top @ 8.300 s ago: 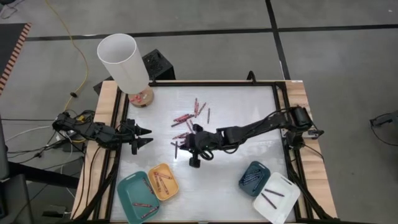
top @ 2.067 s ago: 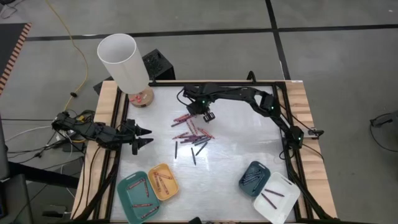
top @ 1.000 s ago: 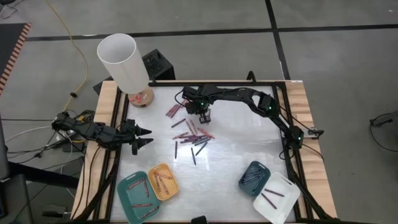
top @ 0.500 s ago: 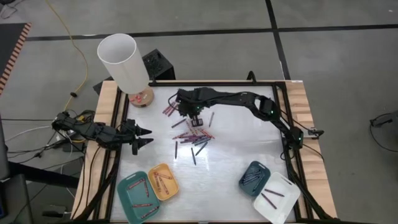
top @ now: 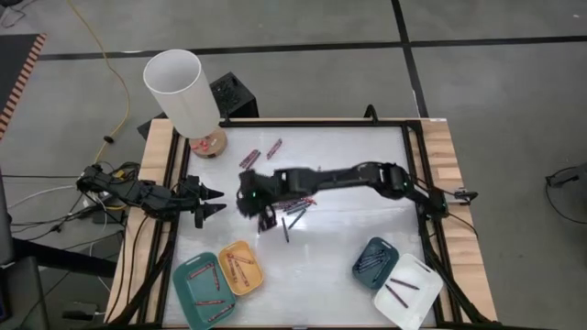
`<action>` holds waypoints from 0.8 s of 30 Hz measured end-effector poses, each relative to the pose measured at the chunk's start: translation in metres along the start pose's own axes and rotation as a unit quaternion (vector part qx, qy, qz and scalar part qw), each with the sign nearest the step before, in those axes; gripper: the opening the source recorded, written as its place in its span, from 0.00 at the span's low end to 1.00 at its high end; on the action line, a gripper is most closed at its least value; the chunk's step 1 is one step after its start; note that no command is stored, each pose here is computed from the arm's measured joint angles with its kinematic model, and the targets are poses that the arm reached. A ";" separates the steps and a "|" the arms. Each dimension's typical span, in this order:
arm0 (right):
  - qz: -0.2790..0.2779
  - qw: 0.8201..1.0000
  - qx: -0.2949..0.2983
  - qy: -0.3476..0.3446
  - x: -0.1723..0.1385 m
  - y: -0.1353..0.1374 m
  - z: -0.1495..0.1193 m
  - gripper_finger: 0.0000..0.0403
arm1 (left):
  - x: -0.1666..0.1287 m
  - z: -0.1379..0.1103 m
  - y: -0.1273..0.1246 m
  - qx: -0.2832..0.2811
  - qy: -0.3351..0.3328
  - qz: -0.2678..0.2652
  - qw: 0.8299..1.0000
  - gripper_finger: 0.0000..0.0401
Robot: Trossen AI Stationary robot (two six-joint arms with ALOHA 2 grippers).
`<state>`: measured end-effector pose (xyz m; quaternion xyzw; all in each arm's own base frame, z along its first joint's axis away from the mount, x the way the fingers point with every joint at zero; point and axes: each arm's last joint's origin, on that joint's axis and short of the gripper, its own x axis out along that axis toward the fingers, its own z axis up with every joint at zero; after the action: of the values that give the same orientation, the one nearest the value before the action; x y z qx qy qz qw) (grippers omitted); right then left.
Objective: Sort crayons
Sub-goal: Put the pink crayon into the yellow bin
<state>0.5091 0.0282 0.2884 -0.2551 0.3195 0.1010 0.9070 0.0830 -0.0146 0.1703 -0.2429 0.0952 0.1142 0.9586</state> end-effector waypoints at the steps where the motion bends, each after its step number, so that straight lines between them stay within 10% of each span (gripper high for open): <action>1: -0.001 1.000 -0.006 -0.018 0.000 0.007 0.008 0.00 | 0.000 0.000 0.000 0.000 0.000 0.000 1.000 0.60; 10: 0.063 0.986 -0.009 -0.155 -0.009 0.060 0.054 0.00 | 0.000 0.000 0.000 0.000 0.000 0.000 1.000 0.60; 24: 0.170 0.956 0.005 -0.240 0.021 0.104 0.056 0.01 | 0.000 0.000 0.000 0.000 0.000 0.000 1.000 0.60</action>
<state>0.5193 0.1462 0.2709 -0.1606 0.1318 0.3103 0.9277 0.0830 -0.0146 0.1704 -0.2429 0.0949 0.1144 0.9586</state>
